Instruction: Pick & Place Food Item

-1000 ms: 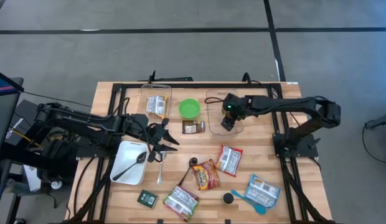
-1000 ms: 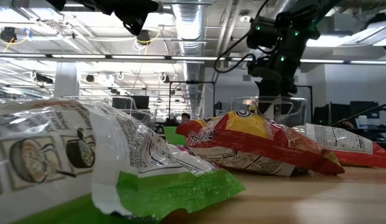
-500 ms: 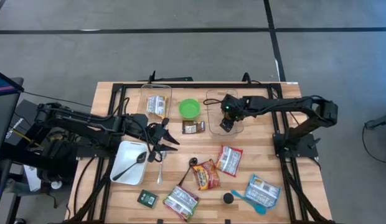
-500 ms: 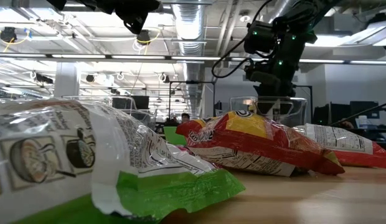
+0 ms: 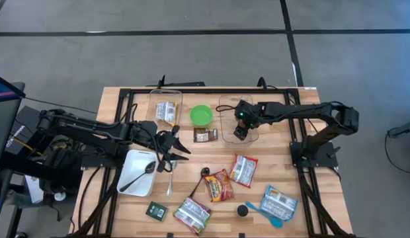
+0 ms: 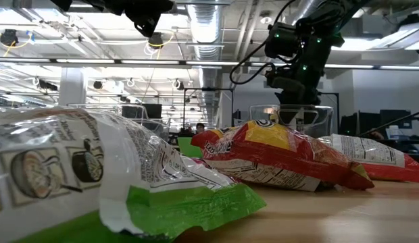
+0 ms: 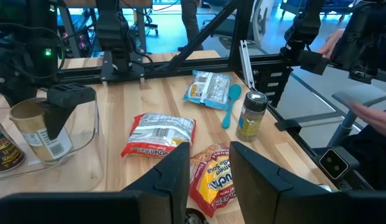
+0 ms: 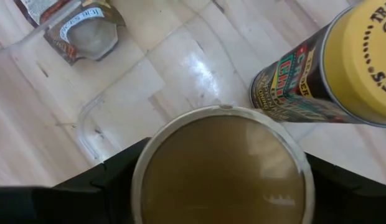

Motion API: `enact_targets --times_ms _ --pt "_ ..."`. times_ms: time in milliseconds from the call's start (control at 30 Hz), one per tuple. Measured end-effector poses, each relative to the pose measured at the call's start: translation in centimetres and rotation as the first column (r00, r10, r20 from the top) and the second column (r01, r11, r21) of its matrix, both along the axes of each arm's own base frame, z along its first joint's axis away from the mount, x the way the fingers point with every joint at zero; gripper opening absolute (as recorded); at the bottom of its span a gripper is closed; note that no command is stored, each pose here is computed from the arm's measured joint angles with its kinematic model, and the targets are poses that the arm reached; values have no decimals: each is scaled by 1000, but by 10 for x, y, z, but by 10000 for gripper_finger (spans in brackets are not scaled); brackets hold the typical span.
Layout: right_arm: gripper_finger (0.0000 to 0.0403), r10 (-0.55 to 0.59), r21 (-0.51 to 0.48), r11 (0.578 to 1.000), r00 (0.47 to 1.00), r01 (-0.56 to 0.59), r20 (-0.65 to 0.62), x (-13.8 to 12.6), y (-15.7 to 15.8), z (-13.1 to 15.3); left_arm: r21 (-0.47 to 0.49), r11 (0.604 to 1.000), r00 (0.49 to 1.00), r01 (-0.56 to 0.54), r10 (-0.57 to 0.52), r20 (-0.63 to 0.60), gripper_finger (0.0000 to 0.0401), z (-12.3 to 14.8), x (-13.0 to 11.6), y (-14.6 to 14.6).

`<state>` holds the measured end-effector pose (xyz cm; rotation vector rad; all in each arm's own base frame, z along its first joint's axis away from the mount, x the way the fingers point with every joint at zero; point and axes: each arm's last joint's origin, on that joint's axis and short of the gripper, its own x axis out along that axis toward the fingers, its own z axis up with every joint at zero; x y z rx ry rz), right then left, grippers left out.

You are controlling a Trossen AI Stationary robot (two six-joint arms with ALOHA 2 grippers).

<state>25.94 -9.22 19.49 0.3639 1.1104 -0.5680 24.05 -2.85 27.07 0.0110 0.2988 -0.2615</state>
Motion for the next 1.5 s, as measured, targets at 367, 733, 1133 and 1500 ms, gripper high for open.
enact_targets --times_ms 367,733,1133,1500 --pt "305 -4 7 1000 1000 4 -15 -1 0 -1 0 1000 1000 0 0 0 108 0 0 0" --pt "309 -18 13 1000 1000 18 -15 -2 1 0 0 1000 1000 0 0 0 108 0 0 0" --pt "396 -21 17 1000 999 21 -26 -3 1 -1 0 1000 1000 0 0 0 108 0 0 0" --pt "381 -2 -5 1000 999 2 37 -12 9 20 0 1000 1000 1 -1 0 108 0 0 0"
